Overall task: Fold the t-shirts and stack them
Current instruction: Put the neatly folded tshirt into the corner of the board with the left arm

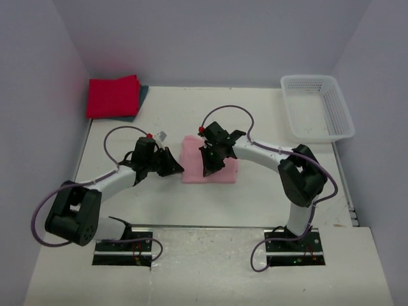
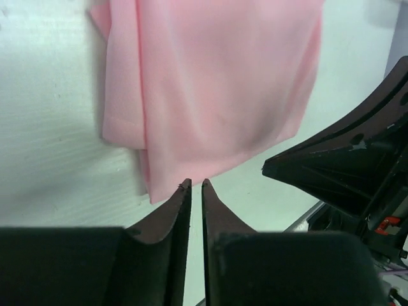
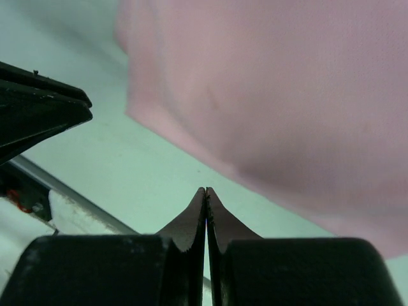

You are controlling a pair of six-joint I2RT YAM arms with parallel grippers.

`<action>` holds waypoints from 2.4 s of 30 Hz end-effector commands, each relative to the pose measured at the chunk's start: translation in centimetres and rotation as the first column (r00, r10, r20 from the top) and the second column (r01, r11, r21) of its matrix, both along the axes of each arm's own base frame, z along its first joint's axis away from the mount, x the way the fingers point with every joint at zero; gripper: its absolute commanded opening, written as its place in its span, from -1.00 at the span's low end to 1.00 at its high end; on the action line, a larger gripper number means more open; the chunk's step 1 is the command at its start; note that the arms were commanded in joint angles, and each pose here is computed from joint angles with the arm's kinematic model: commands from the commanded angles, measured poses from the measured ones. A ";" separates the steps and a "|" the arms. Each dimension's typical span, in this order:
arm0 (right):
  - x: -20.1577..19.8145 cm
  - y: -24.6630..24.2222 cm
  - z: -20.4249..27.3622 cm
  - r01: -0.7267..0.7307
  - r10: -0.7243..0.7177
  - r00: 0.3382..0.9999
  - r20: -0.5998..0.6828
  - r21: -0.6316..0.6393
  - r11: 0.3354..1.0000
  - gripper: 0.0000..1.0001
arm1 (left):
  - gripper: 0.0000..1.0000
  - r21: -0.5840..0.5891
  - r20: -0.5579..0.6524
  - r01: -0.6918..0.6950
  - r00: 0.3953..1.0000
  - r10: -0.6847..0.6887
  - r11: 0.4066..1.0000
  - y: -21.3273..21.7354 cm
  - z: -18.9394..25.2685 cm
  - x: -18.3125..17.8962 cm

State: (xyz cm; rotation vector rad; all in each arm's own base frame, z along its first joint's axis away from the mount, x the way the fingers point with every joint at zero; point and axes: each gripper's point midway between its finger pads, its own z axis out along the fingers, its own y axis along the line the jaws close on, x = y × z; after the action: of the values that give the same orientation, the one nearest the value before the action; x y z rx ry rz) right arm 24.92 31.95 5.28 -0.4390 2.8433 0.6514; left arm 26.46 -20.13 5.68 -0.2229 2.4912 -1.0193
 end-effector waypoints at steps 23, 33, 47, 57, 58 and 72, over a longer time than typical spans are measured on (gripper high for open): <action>8.3 -2.5 0.4 0.093 -0.092 0.995 0.030 -0.044 0.995 -1.00 | 0.15 -0.015 0.070 -0.038 0.997 0.039 0.999 3.9 -1.5 7.8; 8.0 -2.2 -0.3 0.085 -0.085 0.996 -0.004 -0.044 0.995 -1.00 | 0.16 -0.002 -0.012 -0.022 1.000 0.022 1.000 3.8 -4.2 6.7; 7.6 -1.7 -1.2 0.079 -0.081 0.996 -0.041 -0.036 0.996 -1.00 | 0.23 -0.035 -0.083 0.104 0.991 -0.106 0.994 -0.9 -7.2 5.1; 7.6 -1.3 -0.3 0.073 -0.073 0.997 -0.038 -0.006 0.997 -1.00 | -0.46 -0.024 -0.129 0.111 0.985 -0.114 0.993 -2.9 -9.4 4.9; 7.6 -1.2 -0.2 0.072 -0.072 0.997 -0.035 -0.001 0.997 -1.00 | -0.72 -0.020 -0.137 0.108 0.984 -0.110 0.994 -2.7 -9.6 4.8; 7.8 -4.0 6.3 0.126 -0.115 0.977 0.182 -0.048 0.991 -1.00 | -1.00 0.171 0.089 0.087 0.991 -0.103 0.981 -1.5 -4.0 11.3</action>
State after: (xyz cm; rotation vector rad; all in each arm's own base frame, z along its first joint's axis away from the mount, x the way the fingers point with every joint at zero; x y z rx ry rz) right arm 32.09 28.79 6.04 -0.3085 2.8458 0.5142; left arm 36.10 -24.51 1.81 -0.0363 2.4894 -1.1242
